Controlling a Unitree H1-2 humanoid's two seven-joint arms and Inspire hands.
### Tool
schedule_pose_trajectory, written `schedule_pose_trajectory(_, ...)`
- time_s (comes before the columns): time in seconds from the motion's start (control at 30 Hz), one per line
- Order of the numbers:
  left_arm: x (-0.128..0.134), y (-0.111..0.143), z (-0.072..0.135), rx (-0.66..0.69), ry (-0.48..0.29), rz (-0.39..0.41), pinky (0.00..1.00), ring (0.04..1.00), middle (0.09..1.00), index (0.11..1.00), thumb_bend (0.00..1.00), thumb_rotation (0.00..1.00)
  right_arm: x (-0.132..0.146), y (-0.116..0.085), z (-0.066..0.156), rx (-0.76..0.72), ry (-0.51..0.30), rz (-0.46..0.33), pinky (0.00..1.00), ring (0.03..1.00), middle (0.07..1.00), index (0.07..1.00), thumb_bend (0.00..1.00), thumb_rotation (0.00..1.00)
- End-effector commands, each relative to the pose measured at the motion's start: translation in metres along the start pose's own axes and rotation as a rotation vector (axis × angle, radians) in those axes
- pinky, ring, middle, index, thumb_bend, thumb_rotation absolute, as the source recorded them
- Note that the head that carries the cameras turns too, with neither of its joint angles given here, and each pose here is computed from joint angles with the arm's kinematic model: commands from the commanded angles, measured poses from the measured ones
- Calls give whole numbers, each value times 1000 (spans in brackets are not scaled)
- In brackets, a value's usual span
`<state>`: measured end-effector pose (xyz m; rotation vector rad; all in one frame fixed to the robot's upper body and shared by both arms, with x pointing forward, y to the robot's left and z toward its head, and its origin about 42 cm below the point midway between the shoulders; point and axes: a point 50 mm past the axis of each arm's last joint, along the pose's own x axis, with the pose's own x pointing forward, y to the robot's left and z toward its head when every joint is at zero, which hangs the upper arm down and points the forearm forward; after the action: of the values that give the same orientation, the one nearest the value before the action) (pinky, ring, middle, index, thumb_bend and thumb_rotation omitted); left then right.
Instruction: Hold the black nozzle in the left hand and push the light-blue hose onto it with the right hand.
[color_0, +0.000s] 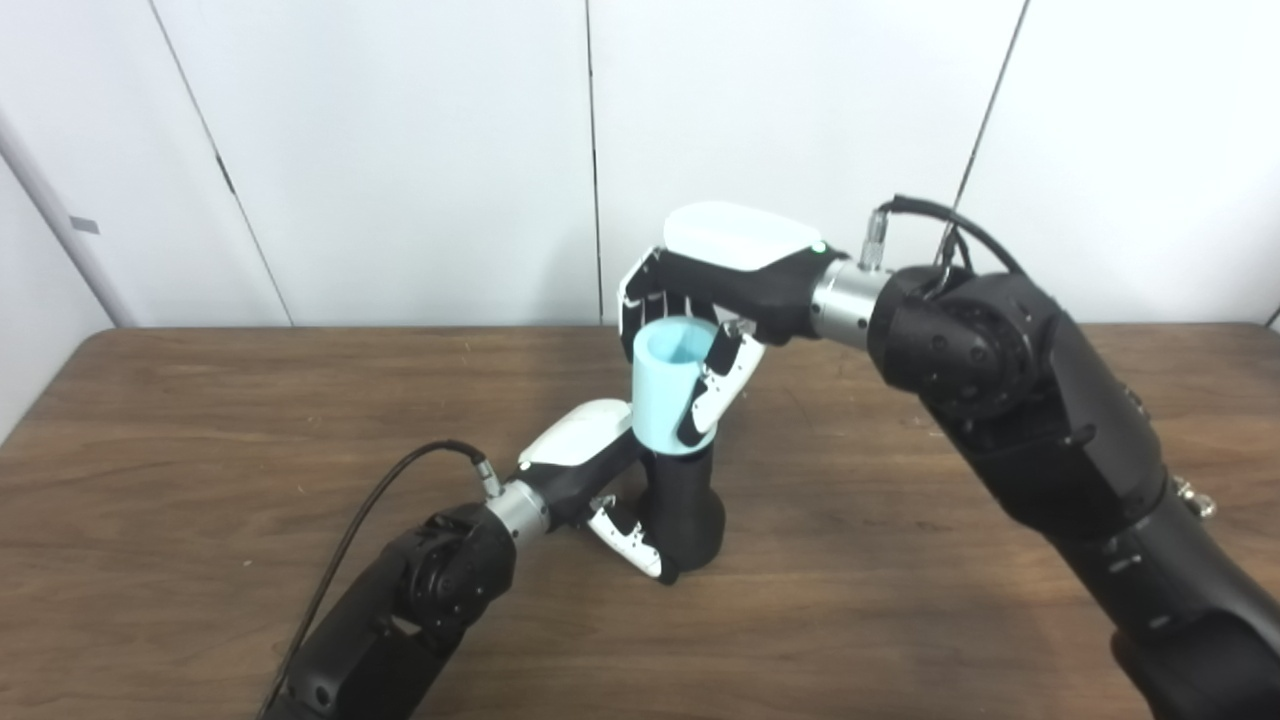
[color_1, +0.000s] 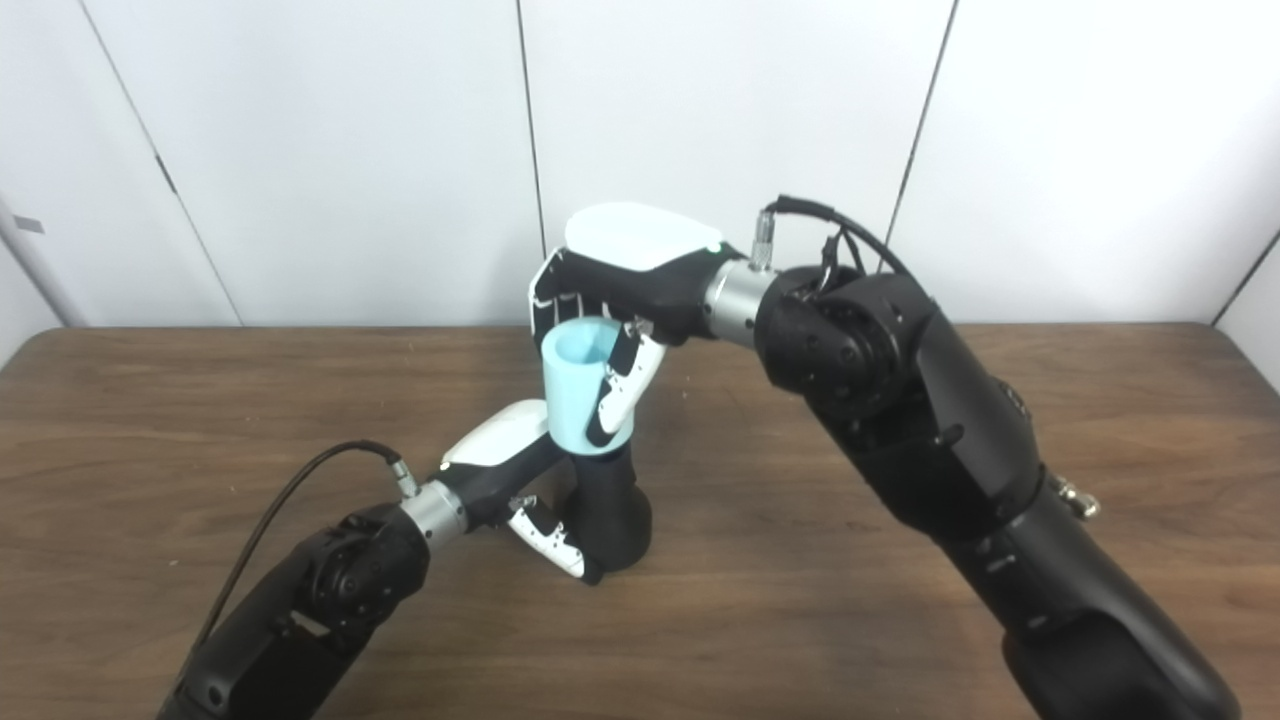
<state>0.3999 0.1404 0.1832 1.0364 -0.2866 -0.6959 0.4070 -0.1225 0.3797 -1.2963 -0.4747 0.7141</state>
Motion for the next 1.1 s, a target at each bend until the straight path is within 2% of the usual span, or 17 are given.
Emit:
schedule_pose_trajectory(0.0, 0, -23, 2, 5, 8, -104, 1000, 617, 480, 486, 526, 0, -2, -16, 4, -38, -13, -66, 387, 466, 472, 458, 504, 0)
schedule_pose_trajectory(0.47, -2, -20, 1, 12, 18, -101, 1000, 619, 473, 489, 526, 0, -8, 2, -7, -60, 31, 27, 396, 466, 472, 459, 504, 0)
schedule_pose_trajectory(0.83, -3, -19, 1, 8, 21, -101, 1000, 622, 472, 490, 526, 0, -15, -9, -8, -115, 55, 72, 372, 454, 470, 482, 504, 0)
schedule_pose_trajectory(1.07, -3, -19, 0, 12, 20, -103, 1000, 621, 474, 489, 526, 0, -17, -13, -8, -131, 40, 74, 342, 433, 471, 505, 501, 0)
